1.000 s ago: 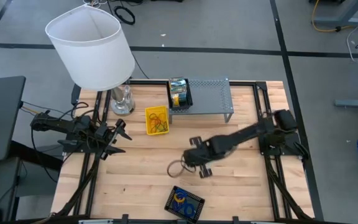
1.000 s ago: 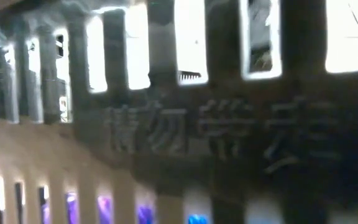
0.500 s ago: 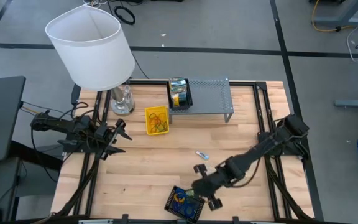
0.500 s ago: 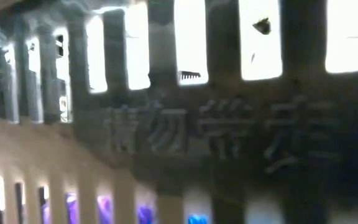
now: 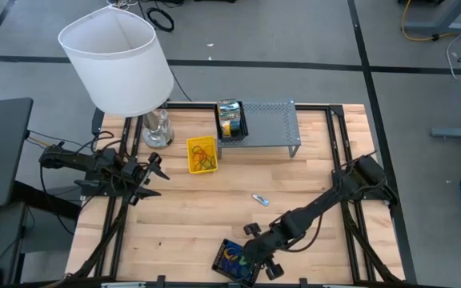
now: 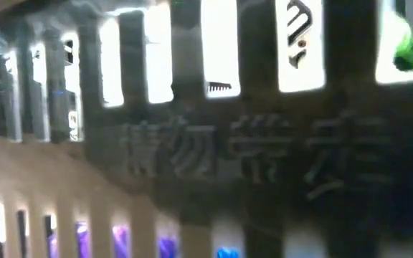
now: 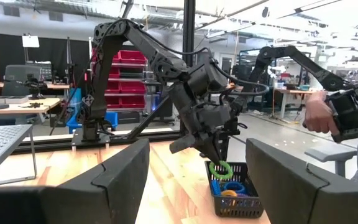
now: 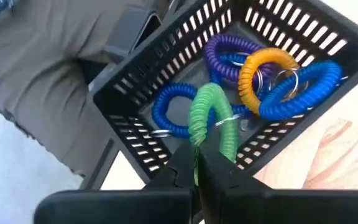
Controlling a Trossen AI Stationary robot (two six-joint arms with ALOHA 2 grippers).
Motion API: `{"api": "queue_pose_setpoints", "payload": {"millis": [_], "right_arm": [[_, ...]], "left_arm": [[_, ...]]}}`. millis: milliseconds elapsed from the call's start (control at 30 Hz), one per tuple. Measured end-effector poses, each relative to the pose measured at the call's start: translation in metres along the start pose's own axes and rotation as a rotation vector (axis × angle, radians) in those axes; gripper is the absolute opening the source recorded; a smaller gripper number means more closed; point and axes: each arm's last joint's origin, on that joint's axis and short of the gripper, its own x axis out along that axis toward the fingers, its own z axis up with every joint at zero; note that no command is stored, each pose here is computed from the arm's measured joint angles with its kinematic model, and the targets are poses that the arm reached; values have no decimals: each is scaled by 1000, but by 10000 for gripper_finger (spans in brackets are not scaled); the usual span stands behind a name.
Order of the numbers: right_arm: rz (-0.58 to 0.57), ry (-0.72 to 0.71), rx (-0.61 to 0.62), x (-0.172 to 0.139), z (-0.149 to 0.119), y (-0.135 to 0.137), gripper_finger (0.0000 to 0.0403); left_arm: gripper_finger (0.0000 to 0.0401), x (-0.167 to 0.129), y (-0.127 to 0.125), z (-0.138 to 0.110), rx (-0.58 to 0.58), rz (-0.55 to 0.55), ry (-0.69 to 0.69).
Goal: Pick & Place Office Desk Supplies
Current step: Put the green spring keychain into the black bin on the table, then put the black bin on the shelf
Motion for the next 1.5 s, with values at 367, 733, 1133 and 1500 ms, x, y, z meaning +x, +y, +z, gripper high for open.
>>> {"api": "queue_pose_setpoints", "payload": {"millis": [367, 733, 1133, 1500], "right_arm": [[-45, 41, -51, -2, -4, -5, 109], [-187, 111, -204, -18, 8, -1, 173], [-181, 188, -281, -32, 15, 32, 172], [-212, 179, -583, -26, 0, 82, 172]], "left_arm": [[268, 0, 0, 0, 0, 0, -1], [268, 0, 0, 0, 0, 0, 0], [268, 0, 0, 0, 0, 0, -1], [268, 0, 0, 0, 0, 0, -1]]}}
